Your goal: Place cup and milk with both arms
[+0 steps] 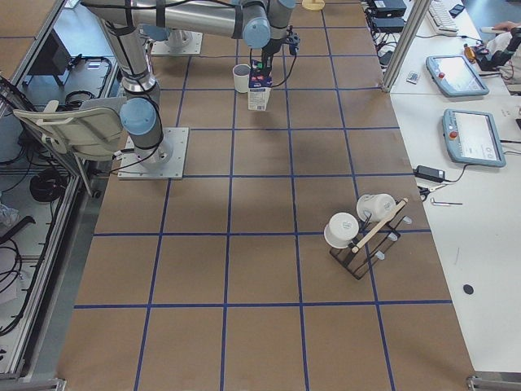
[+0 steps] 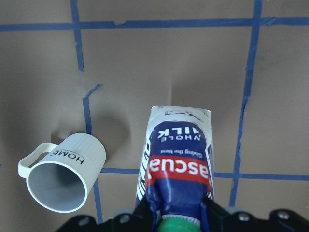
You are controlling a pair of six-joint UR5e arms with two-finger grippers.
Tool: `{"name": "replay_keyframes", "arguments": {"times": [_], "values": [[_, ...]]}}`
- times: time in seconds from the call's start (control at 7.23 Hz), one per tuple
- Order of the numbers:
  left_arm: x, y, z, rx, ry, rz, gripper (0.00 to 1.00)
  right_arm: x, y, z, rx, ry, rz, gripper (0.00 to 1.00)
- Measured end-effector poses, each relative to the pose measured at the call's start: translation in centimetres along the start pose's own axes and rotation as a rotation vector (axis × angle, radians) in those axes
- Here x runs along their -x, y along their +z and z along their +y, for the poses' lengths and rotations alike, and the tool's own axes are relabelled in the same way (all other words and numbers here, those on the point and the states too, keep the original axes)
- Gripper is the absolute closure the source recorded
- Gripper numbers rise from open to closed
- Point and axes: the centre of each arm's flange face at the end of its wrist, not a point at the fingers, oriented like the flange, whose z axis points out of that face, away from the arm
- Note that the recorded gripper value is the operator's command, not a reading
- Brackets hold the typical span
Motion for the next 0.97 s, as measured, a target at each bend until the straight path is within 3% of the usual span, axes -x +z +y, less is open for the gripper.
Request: {"name": "replay_keyframes", "arguments": {"times": [0.41, 0.97], "values": [[6.2, -5.0, -1.6, -0.06, 0.005, -0.003, 0.0, 2.9, 2.6, 2.1, 0.02, -0.031, -0.04, 0.75], [8.1, -7.5, -3.3, -0.108, -0.022, -0.015, 0.0, 4.8, 4.2, 2.7, 0.006, -0.057, -0.043, 0.72]]}}
